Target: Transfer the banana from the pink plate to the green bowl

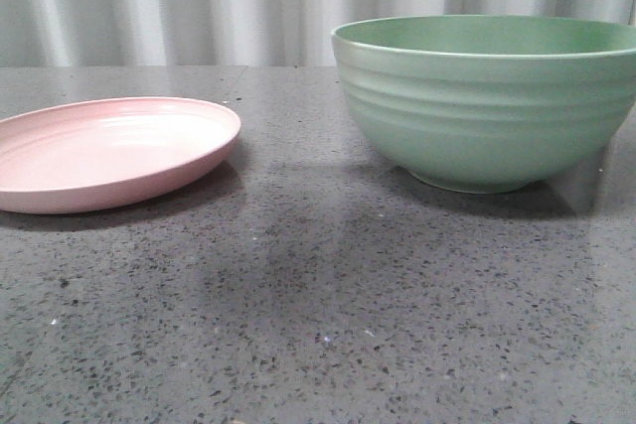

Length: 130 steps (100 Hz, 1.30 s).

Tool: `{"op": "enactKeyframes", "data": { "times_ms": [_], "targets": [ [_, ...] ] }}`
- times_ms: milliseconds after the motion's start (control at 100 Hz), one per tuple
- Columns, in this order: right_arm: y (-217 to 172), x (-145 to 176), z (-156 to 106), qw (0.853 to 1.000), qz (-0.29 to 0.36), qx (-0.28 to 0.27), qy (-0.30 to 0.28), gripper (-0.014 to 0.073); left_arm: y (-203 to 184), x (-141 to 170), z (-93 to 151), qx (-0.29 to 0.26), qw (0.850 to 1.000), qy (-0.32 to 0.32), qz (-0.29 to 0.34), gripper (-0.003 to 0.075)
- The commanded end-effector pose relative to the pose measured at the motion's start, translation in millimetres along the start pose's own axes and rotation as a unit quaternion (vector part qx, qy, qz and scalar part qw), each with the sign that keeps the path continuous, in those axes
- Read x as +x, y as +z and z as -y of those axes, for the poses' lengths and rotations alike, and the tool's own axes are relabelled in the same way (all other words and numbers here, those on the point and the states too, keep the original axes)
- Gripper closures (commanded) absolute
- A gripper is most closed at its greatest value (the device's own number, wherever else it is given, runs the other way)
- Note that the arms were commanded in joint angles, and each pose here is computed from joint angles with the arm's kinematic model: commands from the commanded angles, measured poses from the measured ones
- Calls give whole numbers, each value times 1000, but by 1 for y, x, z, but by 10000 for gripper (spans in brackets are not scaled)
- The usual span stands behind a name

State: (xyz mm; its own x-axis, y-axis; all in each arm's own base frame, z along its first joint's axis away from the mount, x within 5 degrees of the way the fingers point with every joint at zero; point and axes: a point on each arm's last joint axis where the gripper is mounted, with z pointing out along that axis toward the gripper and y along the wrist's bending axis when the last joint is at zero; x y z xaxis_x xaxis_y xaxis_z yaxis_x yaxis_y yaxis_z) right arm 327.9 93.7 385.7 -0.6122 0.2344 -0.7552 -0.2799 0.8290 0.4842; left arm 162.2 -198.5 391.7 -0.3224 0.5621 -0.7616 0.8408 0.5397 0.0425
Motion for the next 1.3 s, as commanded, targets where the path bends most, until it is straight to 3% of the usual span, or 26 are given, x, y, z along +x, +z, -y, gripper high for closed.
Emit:
{"op": "enactKeyframes", "data": {
  "times_ms": [0,380,500,620,690,1030,1100,1140,1200,1290],
  "targets": [
    [-26,-23,1,997,65,21,-30,666,-18,-14,1,-5,998,-5,59,226],
    [-25,-22,23,987,41,100,-117,658,-18,-15,1,-5,998,-6,65,226],
    [-18,-18,29,986,23,109,-124,543,-18,-15,1,-3,998,-9,66,226],
    [-10,-14,33,987,4,111,-120,326,-18,-15,1,-2,998,-10,66,226],
    [-7,-12,35,987,-4,111,-118,253,-18,-15,1,-2,998,-10,66,226],
    [-7,-13,35,986,0,114,-123,242,-19,-16,1,-1,997,-24,68,231],
    [-12,-14,34,984,1,119,-134,260,-20,-16,1,-2,997,-31,69,287],
    [-16,-14,32,983,-2,120,-139,300,-20,-15,1,-4,997,-38,70,357],
    [-22,-14,30,982,-5,121,-145,388,-23,-15,0,-9,996,-49,69,503],
    [-32,-14,25,980,-6,124,-156,588,-31,-12,-1,-18,996,-50,70,741]
  ]
}}
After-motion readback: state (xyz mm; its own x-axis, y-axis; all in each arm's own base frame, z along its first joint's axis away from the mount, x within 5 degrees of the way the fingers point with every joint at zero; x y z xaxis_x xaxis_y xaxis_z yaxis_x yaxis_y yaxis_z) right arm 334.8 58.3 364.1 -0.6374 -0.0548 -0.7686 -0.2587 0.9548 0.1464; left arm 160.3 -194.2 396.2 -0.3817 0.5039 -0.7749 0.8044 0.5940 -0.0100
